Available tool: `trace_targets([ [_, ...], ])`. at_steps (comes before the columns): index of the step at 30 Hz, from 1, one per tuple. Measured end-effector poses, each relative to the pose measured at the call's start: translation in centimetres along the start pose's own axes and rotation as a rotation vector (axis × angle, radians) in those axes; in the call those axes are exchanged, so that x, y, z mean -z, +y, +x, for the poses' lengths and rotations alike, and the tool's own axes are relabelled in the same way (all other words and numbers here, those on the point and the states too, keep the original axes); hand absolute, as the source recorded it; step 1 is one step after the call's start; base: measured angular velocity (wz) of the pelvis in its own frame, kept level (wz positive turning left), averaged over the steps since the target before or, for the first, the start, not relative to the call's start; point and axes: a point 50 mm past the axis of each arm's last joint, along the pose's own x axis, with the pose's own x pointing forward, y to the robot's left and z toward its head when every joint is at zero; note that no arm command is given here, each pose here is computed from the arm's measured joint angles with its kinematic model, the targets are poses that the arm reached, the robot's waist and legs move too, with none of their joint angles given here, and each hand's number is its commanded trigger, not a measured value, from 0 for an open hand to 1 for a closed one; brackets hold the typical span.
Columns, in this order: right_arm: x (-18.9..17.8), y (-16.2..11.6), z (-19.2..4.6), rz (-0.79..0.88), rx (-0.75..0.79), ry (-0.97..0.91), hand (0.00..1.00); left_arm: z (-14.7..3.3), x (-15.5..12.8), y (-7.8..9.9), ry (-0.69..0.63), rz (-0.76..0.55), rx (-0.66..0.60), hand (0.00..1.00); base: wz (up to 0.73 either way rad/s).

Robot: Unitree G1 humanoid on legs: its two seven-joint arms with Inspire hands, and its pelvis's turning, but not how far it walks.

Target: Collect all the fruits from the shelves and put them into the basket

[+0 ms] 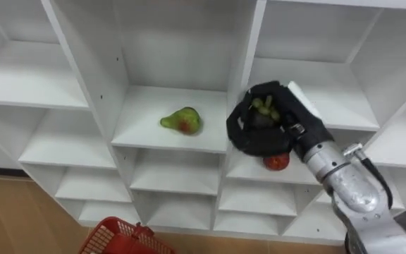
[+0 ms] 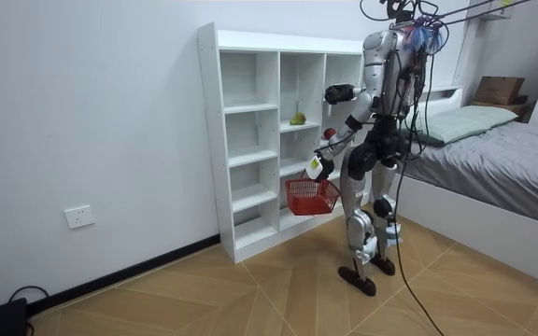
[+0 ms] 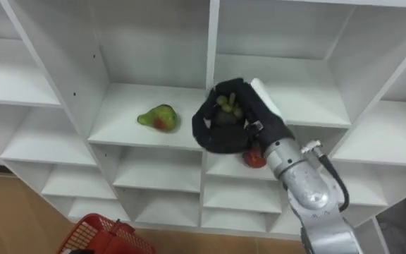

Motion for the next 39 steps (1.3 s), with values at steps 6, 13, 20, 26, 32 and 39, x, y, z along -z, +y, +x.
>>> trace_targets([
  [6, 1.9, 1.6, -0.1, 0.037, -0.072, 0.075, 1.0, 0.3, -2.0, -0.5, -0.065, -0.023, 0.021, 1.0, 0.0],
  [13, 4.1, 3.5, -0.1, 0.097, -0.113, 0.167, 1.0, 0.7, -5.0, -1.4, -0.159, 0.021, 0.08, 1.0, 0.05],
  [20, 6.1, 4.3, -0.5, 0.128, -0.117, 0.251, 1.0, 0.8, -5.9, -2.1, -0.183, 0.052, 0.117, 1.0, 0.0],
  [26, 7.1, 5.2, -0.7, 0.157, -0.117, 0.295, 1.0, 0.8, -6.7, -2.3, -0.224, 0.035, 0.138, 1.0, -0.02],
  [32, 7.0, 4.7, 0.2, 0.135, -0.064, 0.271, 1.0, 0.8, -8.1, -3.2, -0.271, 0.041, 0.202, 1.0, 0.07],
  [39, 7.2, 3.9, 1.5, 0.107, -0.023, 0.264, 1.0, 0.8, -10.5, -3.6, -0.359, 0.079, 0.263, 1.0, 0.05],
])
